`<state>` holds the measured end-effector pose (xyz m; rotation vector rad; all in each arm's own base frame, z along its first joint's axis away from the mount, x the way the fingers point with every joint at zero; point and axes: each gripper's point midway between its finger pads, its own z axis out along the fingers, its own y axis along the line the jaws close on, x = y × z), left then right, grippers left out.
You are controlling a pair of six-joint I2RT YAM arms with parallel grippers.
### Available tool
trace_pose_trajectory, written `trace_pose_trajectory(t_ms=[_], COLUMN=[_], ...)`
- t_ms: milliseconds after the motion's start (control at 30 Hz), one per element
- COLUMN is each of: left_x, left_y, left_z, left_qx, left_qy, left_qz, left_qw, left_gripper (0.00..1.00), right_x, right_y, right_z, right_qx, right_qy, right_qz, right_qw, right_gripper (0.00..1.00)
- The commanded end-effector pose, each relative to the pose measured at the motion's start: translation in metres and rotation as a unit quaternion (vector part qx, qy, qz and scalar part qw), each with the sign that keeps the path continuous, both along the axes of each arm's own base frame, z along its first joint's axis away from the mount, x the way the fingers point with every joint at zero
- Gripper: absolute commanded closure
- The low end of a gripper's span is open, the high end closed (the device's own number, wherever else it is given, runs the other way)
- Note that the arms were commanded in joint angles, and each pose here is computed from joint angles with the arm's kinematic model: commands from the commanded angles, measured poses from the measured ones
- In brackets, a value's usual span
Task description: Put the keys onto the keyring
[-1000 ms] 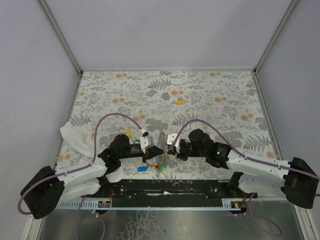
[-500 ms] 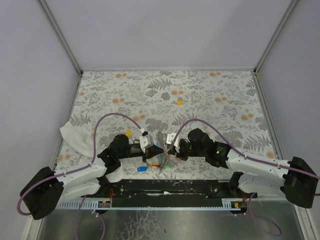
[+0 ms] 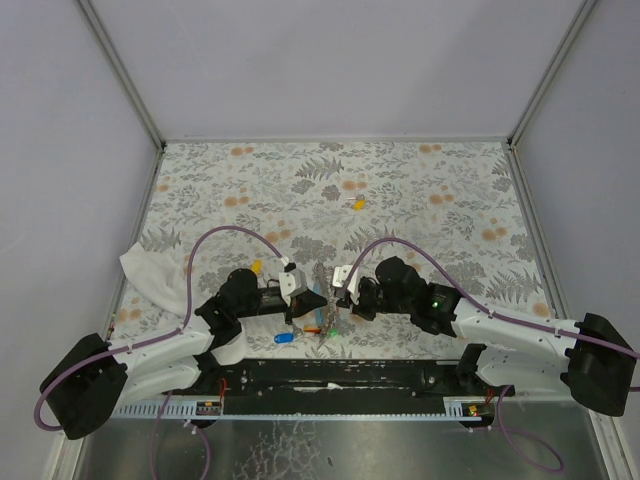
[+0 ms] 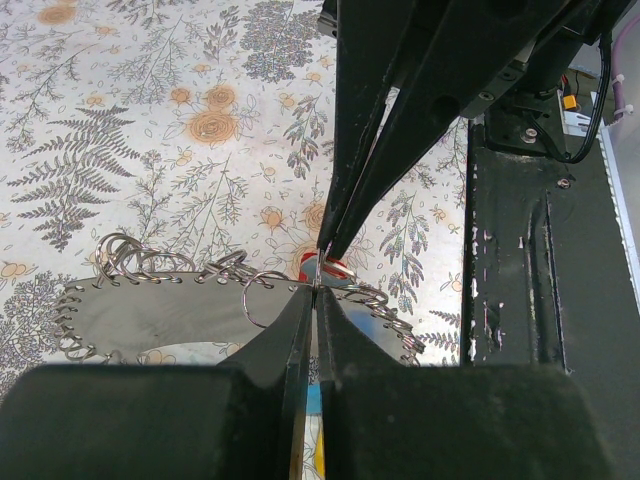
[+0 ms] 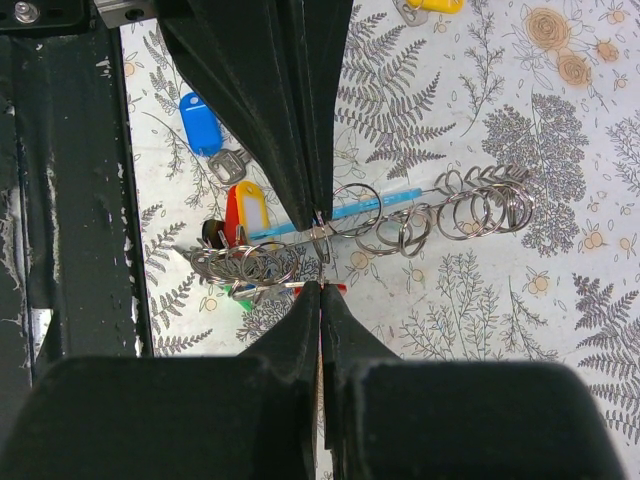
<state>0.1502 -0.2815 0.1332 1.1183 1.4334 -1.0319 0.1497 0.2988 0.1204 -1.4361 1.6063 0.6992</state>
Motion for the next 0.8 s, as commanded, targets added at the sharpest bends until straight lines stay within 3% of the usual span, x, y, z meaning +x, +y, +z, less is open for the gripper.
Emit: trace_pose_trajectory(t_ms=[0,767], left_x=[0.0076,0.0061], left_y=[-0.0066,-0.0088], left_z=[0.0315,0.0307], left_qx=[-0.041,-0.039], left_qy=[-0.035,-0.032], left_qz=[0.001,-0.009], left_qw=[0.999,0.999], left_gripper=[1.00,1.00], right_x=[0.0083,0.0062], right_y=[0.0091,0.0129], right_z=[0.0236,0.0302], right_qx=[0.025,0.041], right_qy=[-0.017,-0.017], right_qz=[-0.006,0.002], right_qw=[1.000,0.999], right_gripper=[1.00,1.00])
